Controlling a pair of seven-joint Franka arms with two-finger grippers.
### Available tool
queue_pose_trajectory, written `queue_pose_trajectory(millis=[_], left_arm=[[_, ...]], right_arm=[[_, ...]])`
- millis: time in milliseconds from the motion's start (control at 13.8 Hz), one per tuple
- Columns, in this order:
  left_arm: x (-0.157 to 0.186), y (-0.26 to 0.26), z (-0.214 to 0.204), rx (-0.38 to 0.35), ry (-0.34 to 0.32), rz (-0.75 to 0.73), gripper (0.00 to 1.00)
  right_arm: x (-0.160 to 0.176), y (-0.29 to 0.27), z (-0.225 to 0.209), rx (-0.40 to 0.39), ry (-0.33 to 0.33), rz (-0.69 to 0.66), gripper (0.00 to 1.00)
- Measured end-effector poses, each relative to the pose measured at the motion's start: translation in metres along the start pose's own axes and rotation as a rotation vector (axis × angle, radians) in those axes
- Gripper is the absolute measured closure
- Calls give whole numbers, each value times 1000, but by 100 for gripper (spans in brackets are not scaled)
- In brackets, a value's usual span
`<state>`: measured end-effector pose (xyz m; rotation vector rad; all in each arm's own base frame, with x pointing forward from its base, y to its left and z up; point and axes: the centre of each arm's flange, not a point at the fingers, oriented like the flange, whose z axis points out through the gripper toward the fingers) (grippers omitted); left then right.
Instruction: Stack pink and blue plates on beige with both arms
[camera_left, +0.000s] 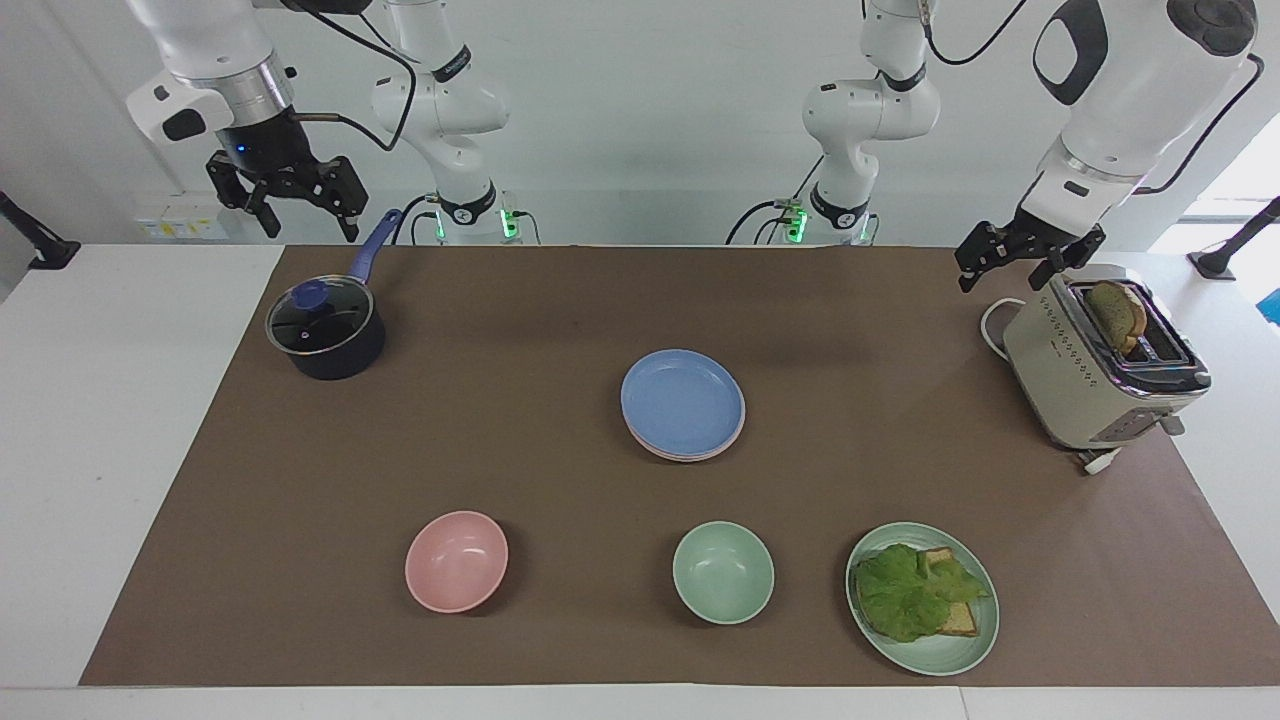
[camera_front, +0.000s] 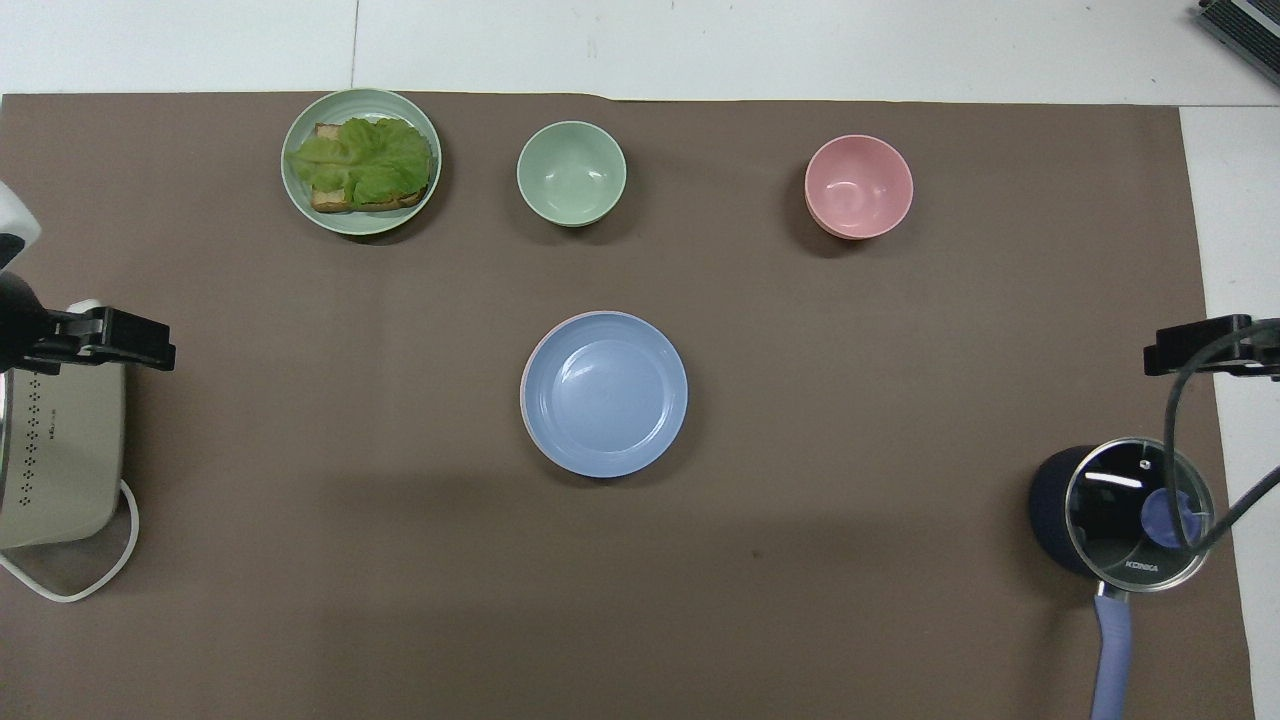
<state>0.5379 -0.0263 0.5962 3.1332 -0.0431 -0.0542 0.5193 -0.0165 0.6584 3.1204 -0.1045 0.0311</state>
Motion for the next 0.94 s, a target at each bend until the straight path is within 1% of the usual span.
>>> queue_pose_trajectory(millis=[505, 722, 939], left_arm=[[0, 0, 0, 0, 0, 0, 0], [0, 0, 0, 0, 0, 0, 0], [0, 0, 0, 0, 0, 0, 0]], right_arm=[[-1, -8, -1, 5, 2, -15, 0], [-5, -11, -6, 5, -14, -21, 0], [-7, -10, -8, 6, -12, -20, 0]])
